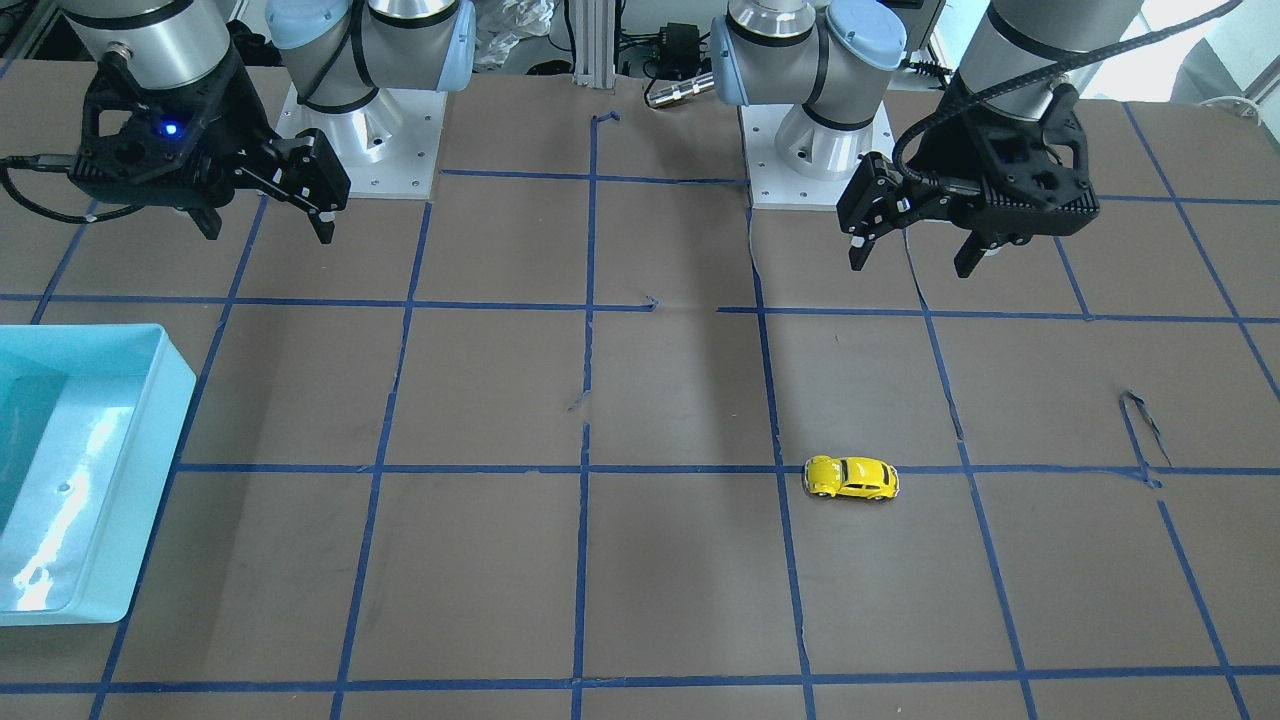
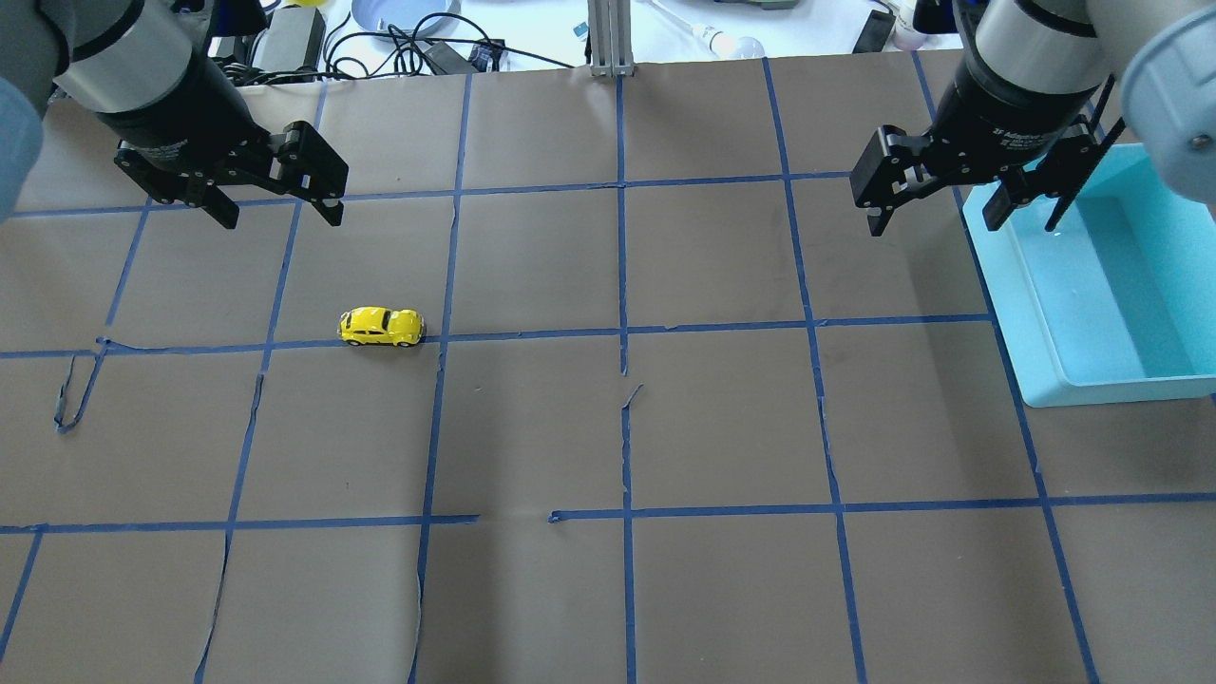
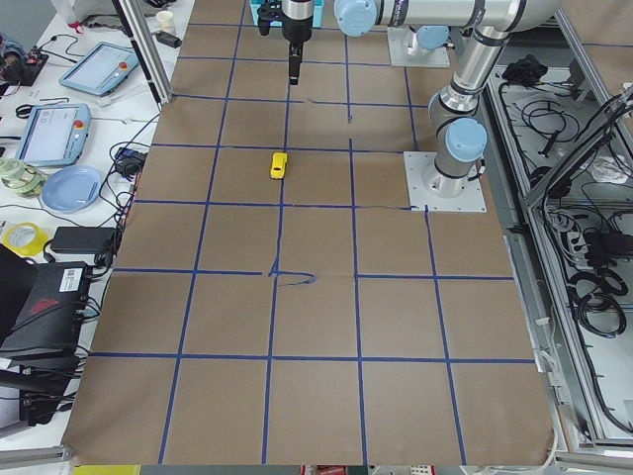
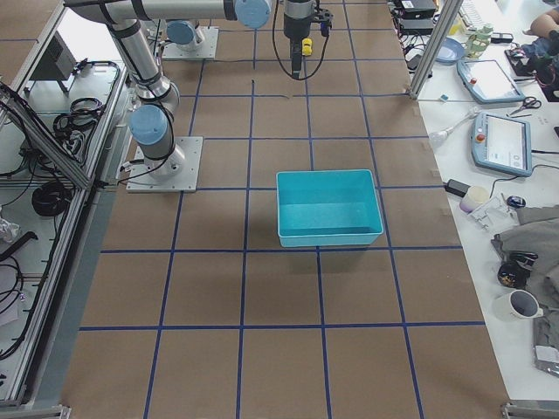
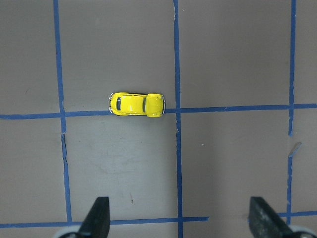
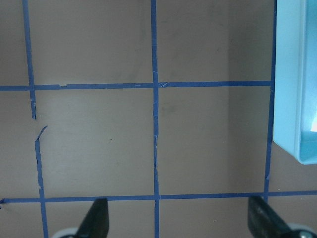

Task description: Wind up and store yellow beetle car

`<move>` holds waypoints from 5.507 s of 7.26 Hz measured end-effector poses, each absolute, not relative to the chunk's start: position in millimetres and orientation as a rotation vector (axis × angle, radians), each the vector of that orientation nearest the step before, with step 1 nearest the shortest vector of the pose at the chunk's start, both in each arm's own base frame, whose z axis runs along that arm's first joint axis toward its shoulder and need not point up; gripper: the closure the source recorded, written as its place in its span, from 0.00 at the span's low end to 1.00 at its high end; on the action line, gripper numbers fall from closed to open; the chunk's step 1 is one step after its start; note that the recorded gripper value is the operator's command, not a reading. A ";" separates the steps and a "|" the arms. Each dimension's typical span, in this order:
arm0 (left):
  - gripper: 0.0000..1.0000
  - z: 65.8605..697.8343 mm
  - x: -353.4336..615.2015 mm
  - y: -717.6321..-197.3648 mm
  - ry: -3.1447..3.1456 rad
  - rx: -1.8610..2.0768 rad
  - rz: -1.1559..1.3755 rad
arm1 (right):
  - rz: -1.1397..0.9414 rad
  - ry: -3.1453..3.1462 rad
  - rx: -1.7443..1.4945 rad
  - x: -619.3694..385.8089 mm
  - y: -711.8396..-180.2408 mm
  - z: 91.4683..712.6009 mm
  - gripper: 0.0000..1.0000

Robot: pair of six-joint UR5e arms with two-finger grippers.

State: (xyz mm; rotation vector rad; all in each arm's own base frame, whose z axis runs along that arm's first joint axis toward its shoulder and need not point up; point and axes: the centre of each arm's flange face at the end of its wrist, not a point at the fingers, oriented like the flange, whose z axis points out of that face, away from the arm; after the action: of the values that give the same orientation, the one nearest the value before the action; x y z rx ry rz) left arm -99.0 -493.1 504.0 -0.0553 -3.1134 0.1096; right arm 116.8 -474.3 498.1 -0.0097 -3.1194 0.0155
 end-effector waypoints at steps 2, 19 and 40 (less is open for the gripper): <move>0.00 504.8 -98.7 -492.0 -3.117 -0.060 0.111 | 0.017 -3.120 -0.015 116.9 -474.1 498.5 0.00; 0.06 235.8 -53.6 -564.8 -2.269 -2.228 -0.028 | 0.024 -3.118 -0.017 116.4 -472.2 501.0 0.00; 0.72 179.8 46.8 -571.6 -2.232 -2.222 -0.031 | 0.024 -3.126 -0.010 117.5 -471.9 501.2 0.00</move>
State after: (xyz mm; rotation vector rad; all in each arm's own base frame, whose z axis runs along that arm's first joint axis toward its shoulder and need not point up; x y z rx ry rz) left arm 46.8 -571.6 179.8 -2.2221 -2.2324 -0.0309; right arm 117.5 -471.9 501.2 -0.0099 -3.1259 0.0243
